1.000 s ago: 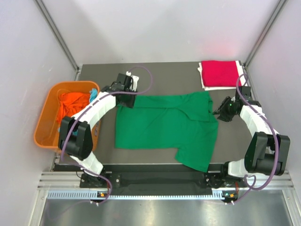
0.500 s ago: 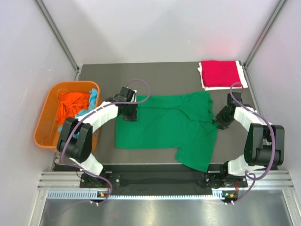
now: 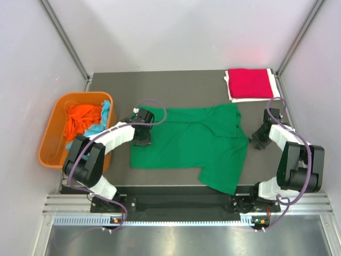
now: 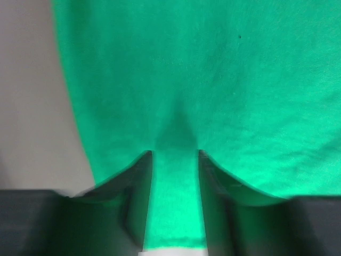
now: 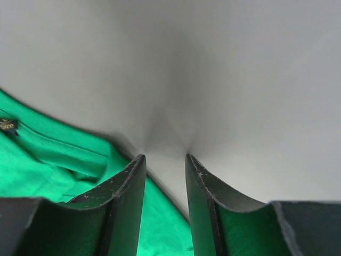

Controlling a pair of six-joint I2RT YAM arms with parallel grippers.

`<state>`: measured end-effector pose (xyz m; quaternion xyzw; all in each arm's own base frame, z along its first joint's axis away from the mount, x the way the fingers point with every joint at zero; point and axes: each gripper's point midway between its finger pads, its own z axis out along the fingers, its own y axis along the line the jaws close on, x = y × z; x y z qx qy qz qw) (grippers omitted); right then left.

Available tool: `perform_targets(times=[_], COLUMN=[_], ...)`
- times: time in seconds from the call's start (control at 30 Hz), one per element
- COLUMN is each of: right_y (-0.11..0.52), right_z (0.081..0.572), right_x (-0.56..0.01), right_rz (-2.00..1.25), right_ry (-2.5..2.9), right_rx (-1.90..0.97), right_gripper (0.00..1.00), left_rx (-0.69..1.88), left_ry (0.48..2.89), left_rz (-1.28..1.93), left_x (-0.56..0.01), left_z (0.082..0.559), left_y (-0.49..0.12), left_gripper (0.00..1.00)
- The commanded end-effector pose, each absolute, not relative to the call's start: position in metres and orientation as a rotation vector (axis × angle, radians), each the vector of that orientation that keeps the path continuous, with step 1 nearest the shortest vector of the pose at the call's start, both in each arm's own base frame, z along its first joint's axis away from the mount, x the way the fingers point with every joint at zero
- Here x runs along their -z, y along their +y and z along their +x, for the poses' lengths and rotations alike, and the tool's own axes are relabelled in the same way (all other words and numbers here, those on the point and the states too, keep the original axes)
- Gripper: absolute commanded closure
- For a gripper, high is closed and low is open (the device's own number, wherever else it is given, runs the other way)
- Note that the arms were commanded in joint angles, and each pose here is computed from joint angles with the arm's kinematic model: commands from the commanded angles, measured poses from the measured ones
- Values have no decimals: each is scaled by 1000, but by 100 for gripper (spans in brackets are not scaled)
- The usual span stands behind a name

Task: Fold and stack the t-shirts
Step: Fold the tshirt

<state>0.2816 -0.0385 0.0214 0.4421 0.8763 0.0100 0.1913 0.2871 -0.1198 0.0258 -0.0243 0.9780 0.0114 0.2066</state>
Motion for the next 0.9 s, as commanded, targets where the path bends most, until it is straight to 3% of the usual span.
perform_targets(times=[0.0,0.2,0.4,0.87], right_y=[-53,-17,26,55], right_z=[290,308,320,334], right_x=[-56,-102,-101,-55], right_rz=[1193,1220,1463,1681], right_ry=[2397,2332,2318,2351], right_rx=[31,-183,-260,-253], right_gripper=[63,59,59,60], left_rx=[-5,249,499,816], left_ry=[2595,2472,2386,2181], left_rz=[-119,-219,-433,-621], left_x=[-73,-138,-174,-241], left_z=[310,367,407,430], left_y=[-119,-99,-98,-107], left_gripper=[53,52,50,48])
